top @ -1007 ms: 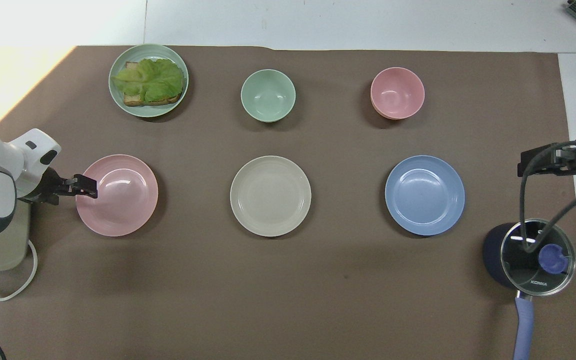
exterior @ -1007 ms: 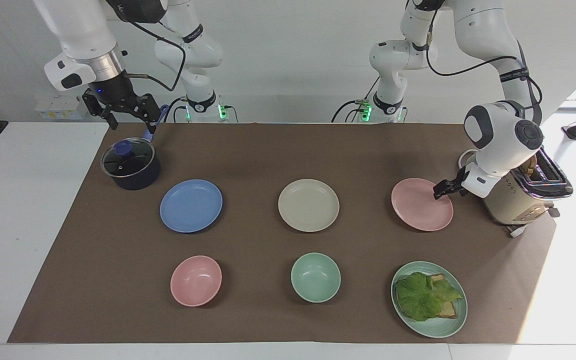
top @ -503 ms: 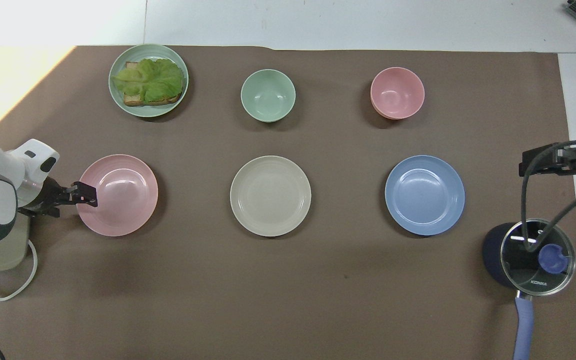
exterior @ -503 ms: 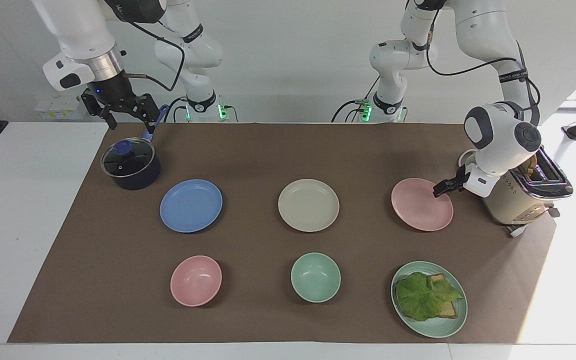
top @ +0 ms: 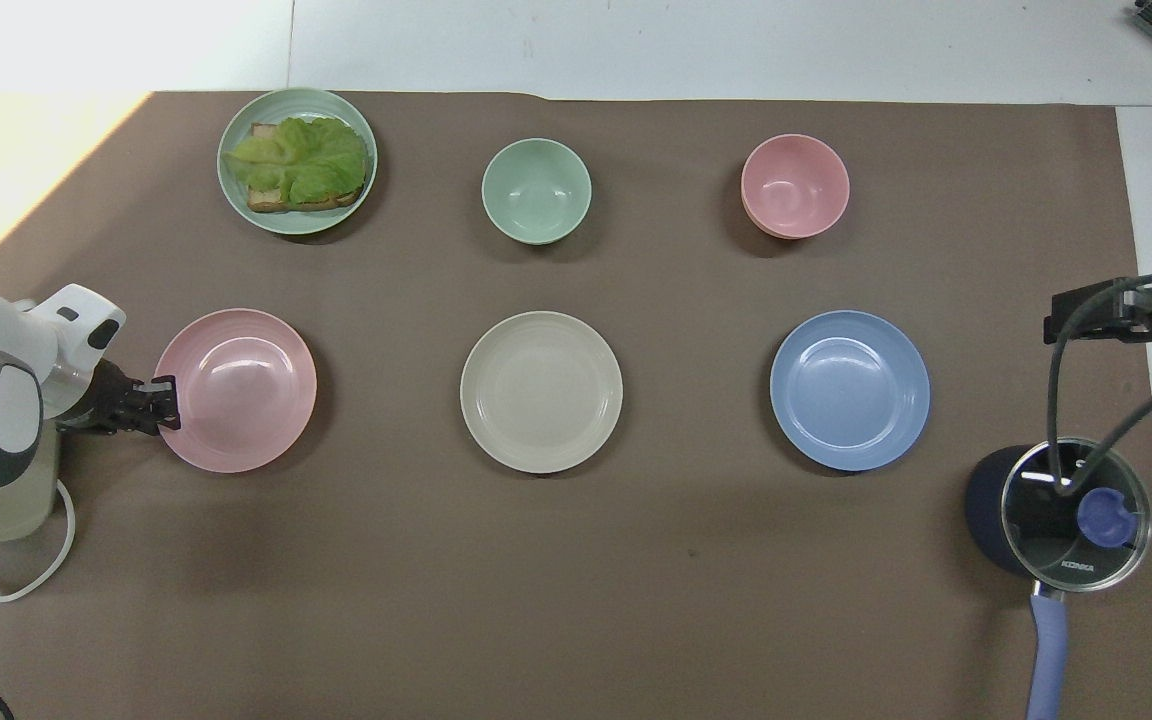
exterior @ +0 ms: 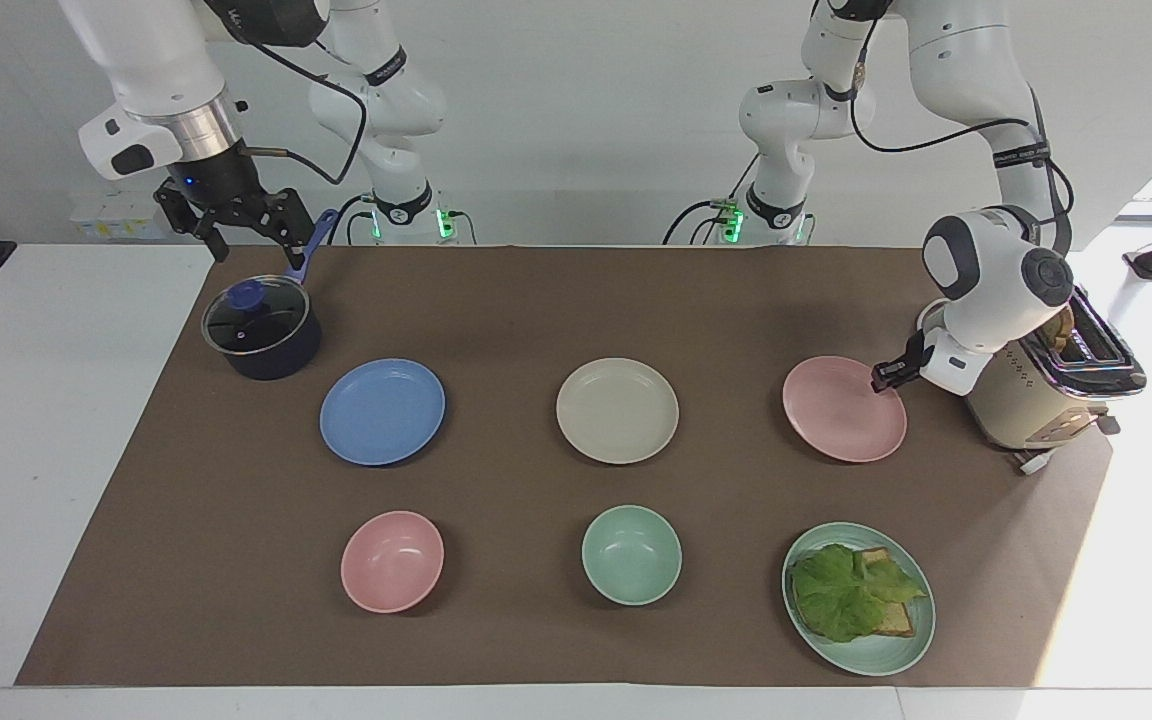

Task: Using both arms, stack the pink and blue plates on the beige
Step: 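Grasp the pink plate rim with the left gripper and lift it, then carry the pink plate onto the beige plate with the left gripper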

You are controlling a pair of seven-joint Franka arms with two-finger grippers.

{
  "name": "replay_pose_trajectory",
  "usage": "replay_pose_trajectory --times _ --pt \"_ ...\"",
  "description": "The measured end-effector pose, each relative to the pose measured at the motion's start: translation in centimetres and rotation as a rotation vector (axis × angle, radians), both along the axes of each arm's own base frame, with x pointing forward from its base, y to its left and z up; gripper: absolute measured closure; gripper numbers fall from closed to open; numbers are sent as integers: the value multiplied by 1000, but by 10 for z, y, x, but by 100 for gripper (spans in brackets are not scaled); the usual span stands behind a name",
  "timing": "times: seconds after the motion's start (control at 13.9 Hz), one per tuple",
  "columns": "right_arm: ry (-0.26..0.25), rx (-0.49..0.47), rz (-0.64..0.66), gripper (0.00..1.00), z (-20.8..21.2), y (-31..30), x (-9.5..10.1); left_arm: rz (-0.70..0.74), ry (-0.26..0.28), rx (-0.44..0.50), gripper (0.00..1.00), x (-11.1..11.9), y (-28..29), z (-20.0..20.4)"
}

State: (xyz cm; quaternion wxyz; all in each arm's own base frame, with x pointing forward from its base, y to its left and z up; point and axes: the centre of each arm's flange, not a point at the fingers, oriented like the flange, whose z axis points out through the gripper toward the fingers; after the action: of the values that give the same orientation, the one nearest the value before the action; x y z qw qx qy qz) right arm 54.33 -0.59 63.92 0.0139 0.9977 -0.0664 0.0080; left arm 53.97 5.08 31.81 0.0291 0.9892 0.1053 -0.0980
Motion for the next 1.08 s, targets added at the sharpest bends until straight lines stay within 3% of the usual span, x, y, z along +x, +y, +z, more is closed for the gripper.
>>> replay_pose_trajectory --times 0.14,0.29,0.43,0.58,0.72,0.86,1.08 --pt "0 0 -1 0 0 -1 0 -1 1 -2 96 0 0 2" --pt "0 0 -5 0 0 -3 0 -2 4 -5 96 -1 -1 4" --pt "0 0 -7 0 0 -4 0 0 47 -24 96 0 -3 16" --pt "-9 0 -11 0 1 -6 1 5 100 -73 96 8 -9 54" --pt "-31 0 -16 0 0 -10 4 1 99 -113 96 18 -20 101" --pt "-41 0 -25 0 -4 -17 7 8 89 -137 96 22 -54 125" --pt "-69 0 -26 0 -18 -19 14 45 94 -121 96 17 -154 127"
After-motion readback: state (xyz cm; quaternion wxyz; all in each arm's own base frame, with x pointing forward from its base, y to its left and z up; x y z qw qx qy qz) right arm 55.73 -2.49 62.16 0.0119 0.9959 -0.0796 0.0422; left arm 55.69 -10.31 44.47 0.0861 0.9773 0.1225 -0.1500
